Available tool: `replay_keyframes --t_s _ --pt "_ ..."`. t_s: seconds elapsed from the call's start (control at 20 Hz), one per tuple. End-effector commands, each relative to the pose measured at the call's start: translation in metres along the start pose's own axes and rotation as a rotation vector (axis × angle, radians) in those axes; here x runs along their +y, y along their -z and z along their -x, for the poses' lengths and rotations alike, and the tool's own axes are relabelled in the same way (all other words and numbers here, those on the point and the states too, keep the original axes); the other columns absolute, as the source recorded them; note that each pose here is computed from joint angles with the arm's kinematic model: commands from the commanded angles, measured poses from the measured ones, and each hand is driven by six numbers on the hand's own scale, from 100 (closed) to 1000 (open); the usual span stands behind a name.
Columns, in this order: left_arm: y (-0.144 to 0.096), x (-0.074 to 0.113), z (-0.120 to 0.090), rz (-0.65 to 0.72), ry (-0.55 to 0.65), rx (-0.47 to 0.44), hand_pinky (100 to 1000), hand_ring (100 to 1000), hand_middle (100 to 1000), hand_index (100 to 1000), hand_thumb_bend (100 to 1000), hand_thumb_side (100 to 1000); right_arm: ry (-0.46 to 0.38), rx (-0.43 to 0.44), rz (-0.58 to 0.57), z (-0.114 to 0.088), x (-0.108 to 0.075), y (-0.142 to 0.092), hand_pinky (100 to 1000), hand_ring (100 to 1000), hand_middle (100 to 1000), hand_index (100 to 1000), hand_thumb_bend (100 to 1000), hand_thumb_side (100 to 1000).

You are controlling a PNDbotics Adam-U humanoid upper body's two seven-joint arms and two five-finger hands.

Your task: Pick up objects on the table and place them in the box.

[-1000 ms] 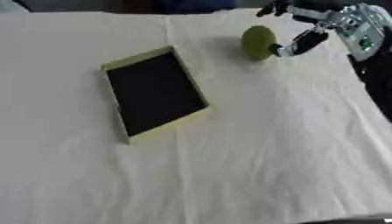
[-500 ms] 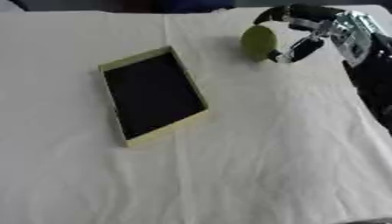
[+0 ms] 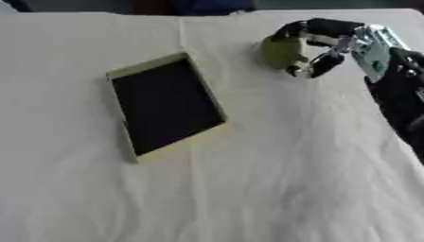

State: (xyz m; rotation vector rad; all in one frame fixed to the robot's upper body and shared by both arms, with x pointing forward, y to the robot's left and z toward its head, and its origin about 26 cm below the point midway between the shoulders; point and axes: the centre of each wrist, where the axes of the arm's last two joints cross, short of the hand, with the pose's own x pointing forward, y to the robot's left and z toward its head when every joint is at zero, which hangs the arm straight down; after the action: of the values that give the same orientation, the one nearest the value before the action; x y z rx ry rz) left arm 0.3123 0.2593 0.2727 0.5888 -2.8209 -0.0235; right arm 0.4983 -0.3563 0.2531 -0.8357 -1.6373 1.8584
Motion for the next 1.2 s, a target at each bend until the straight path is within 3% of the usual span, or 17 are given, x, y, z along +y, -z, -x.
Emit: replay_keyframes --t_s 0.05,0.25,0.85,0.95,1.2 --pt "0.009 0.002 -0.006 -0.004 -0.007 -0.036 718 679 643 799 477 100 -0.036 -0.012 -0.017 0.008 -0.010 -0.012 880 927 854 943 198 153" --pt "0.010 0.001 -0.006 -0.004 -0.010 -0.038 718 678 642 799 473 100 -0.029 0.025 0.055 0.009 -0.014 -0.013 852 894 799 923 186 148" --pt "0.012 0.000 -0.007 0.003 -0.015 -0.045 717 673 633 794 457 104 -0.084 0.080 0.240 0.010 -0.027 -0.020 678 698 617 775 361 168" --pt "0.012 0.000 -0.007 0.002 -0.016 -0.044 717 672 631 793 453 106 -0.087 0.079 0.269 0.011 -0.025 -0.021 661 677 604 763 341 157" --pt "0.012 0.000 -0.007 0.001 -0.014 -0.040 716 671 627 792 447 109 -0.057 0.054 0.359 0.012 -0.019 -0.022 636 668 611 742 100 100"
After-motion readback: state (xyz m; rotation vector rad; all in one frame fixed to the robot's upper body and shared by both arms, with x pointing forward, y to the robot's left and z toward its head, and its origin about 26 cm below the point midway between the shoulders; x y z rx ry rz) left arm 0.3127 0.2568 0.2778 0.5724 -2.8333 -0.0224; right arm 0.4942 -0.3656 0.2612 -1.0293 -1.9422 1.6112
